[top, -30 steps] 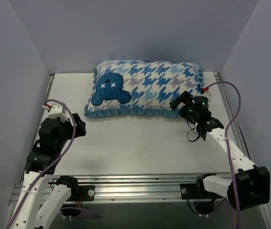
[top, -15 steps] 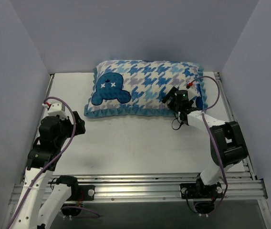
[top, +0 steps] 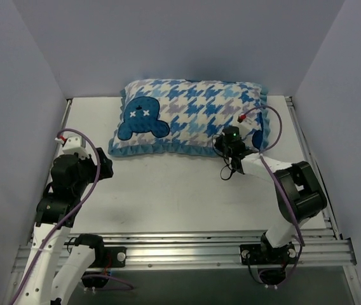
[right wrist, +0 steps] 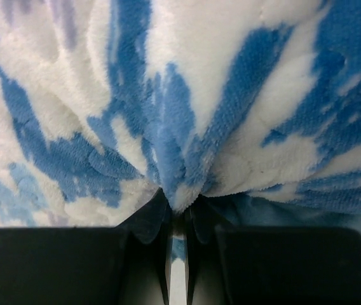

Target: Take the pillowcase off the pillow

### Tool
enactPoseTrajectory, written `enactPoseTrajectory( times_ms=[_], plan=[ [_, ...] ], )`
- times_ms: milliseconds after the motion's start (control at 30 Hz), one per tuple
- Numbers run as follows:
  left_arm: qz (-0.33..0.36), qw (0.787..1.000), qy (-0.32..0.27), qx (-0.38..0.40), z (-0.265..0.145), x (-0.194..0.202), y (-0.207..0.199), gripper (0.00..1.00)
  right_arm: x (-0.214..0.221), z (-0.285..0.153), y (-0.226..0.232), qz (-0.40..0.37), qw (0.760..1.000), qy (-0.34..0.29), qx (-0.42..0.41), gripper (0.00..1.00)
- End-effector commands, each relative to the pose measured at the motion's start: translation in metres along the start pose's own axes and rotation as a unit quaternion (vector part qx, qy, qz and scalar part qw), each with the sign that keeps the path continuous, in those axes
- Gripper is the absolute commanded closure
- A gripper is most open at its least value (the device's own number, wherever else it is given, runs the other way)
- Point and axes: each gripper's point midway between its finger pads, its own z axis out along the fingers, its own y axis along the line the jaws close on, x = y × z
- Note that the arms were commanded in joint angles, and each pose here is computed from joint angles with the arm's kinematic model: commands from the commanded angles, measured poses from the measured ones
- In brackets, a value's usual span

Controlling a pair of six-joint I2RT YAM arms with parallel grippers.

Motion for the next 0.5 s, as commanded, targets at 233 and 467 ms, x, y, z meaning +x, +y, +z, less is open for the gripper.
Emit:
enactPoseTrajectory(
  times_ms=[233,467],
  plan=[
    [0.0,1.0,-0.026,0.015,0.0,-0.016,-0.006,0.06,0.116,-0.161,0.081,-0.045,0.994,0.07,-0.075,1.0],
    [-0.002,1.0,-0.022,0.011,0.0,-0.013,-0.004,0.06,0.175,-0.259,0.135,-0.17,0.959,0.156,-0.164,0.61]
  ],
)
